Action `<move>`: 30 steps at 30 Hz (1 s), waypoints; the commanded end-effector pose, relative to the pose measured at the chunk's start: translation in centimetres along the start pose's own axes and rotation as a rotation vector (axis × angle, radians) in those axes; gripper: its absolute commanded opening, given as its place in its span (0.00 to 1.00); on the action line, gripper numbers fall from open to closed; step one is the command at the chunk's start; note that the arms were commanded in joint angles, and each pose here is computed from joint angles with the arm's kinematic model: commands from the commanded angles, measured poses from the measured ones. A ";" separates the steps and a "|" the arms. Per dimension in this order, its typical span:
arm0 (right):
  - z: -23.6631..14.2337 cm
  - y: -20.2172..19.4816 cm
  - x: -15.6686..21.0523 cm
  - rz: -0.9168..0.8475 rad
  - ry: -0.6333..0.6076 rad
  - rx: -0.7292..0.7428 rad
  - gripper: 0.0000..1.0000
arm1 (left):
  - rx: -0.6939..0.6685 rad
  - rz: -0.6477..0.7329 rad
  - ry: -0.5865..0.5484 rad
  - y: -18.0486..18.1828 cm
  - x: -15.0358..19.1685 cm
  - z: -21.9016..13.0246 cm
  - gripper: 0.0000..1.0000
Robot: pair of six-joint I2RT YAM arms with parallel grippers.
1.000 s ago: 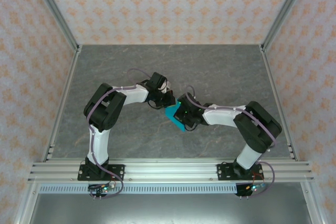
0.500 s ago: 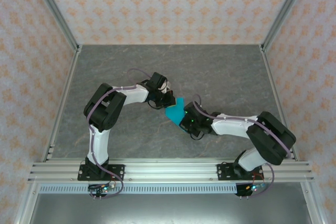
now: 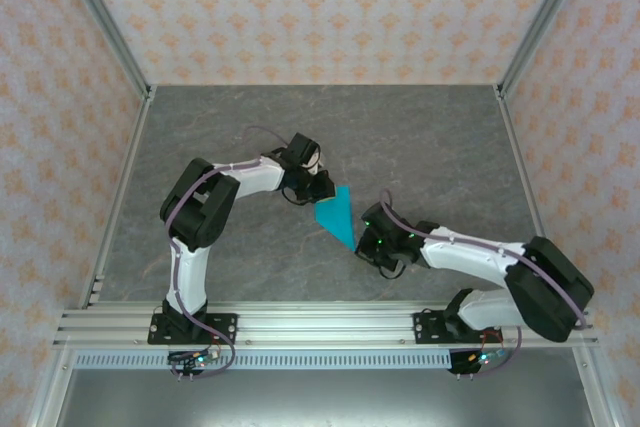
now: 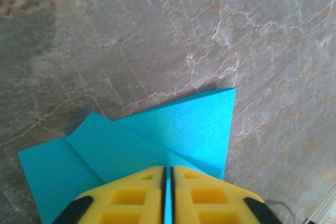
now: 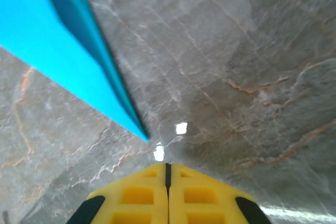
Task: Fold a paper plane with a square sheet of paper (fold left side to right side)
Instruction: Fourth fold the wing at the center of the table, then turn over the paper at the center of the table.
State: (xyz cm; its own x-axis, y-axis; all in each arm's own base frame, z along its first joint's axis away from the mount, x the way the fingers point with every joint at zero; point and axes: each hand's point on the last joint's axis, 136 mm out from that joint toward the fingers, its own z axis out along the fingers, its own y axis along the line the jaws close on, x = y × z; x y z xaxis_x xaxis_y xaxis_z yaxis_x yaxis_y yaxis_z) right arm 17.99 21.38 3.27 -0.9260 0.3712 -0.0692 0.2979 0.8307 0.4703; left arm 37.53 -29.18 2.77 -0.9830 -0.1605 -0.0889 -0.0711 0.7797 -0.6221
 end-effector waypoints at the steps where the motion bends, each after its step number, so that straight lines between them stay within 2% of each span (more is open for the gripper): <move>1: -2.4 0.7 -2.1 -0.144 -0.091 0.014 0.18 | 0.060 0.031 -0.079 -3.1 -2.1 -4.1 0.20; 4: -3.0 1.0 -3.6 -0.208 -0.127 -0.002 0.30 | 0.079 0.036 -0.149 -3.8 -3.1 -7.5 0.26; 7: -4.0 1.5 -5.8 -0.255 -0.195 -0.035 0.40 | 0.039 0.003 -0.188 -1.8 -2.9 -8.9 0.34; 11: -4.7 3.5 -8.5 -0.289 -0.287 -0.166 0.58 | 0.043 -0.051 -0.173 0.3 -1.4 -7.8 0.36; 14: -5.0 4.5 -9.8 -0.318 -0.329 -0.220 0.65 | 0.086 -0.079 -0.144 0.5 -0.6 -6.2 0.36; 18: -4.9 4.4 -10.3 -0.331 -0.335 -0.228 0.70 | 0.117 -0.085 -0.118 0.1 -0.5 -4.3 0.36; 24: -5.8 4.4 -9.9 -0.305 -0.334 -0.265 0.71 | 0.123 -0.104 -0.073 0.0 -0.5 -1.5 0.36; 30: -6.3 4.1 -9.5 -0.316 -0.326 -0.252 0.72 | 0.139 -0.099 -0.065 -0.9 -0.7 -0.6 0.36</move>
State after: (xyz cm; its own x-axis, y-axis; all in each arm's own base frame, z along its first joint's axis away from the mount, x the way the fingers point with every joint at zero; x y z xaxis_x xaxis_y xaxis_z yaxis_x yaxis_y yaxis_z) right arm 26.79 18.83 11.12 -0.8303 0.2779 -0.4831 -0.0701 0.8079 0.5852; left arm 37.38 -28.11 2.84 -0.9585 -0.2799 -0.0548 -0.1627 0.6943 -0.7010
